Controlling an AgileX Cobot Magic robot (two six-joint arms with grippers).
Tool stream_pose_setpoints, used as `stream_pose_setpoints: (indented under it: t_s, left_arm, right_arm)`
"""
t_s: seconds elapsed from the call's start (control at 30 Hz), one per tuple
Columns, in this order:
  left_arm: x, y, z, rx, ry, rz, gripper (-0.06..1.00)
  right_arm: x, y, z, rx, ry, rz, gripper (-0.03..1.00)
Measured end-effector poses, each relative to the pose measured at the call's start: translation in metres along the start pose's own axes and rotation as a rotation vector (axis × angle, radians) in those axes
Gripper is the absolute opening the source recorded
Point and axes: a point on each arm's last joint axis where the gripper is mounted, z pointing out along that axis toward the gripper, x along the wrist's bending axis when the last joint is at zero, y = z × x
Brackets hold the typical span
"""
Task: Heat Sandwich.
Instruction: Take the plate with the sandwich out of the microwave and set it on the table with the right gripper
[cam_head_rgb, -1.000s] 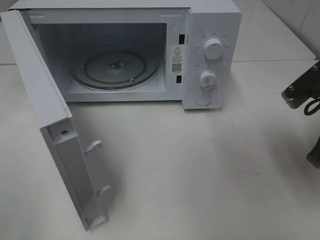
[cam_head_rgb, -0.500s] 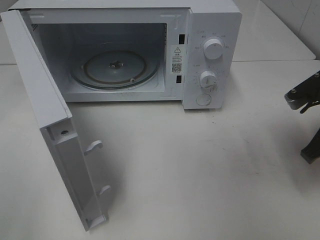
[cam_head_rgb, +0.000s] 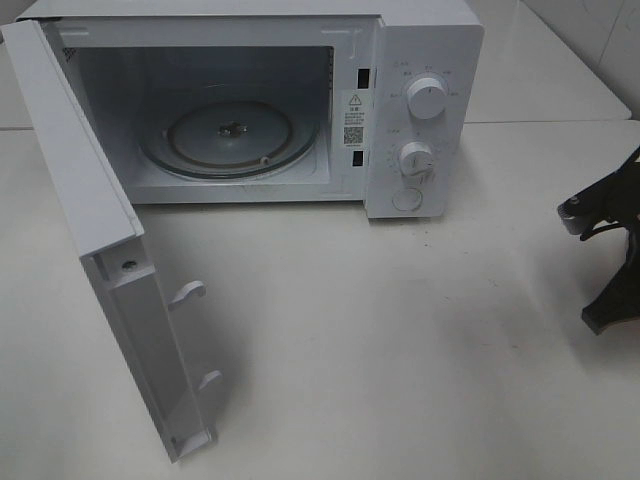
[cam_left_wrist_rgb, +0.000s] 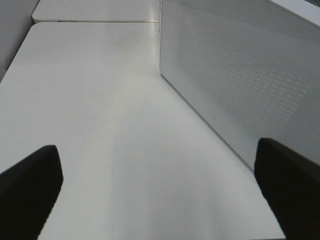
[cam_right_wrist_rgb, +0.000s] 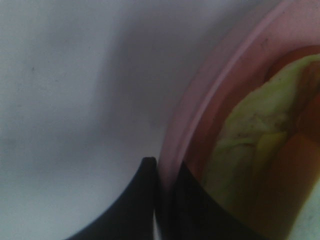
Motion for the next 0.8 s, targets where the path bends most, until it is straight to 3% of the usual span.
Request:
stream_pose_setpoints:
  t_s: [0.8]
  left_arm:
    - [0.0,0.0,0.0,0.0,0.0,0.0,0.99]
  right_arm:
    - [0.011,0.005,0.024,0.023,0.02,-0.028,0.06]
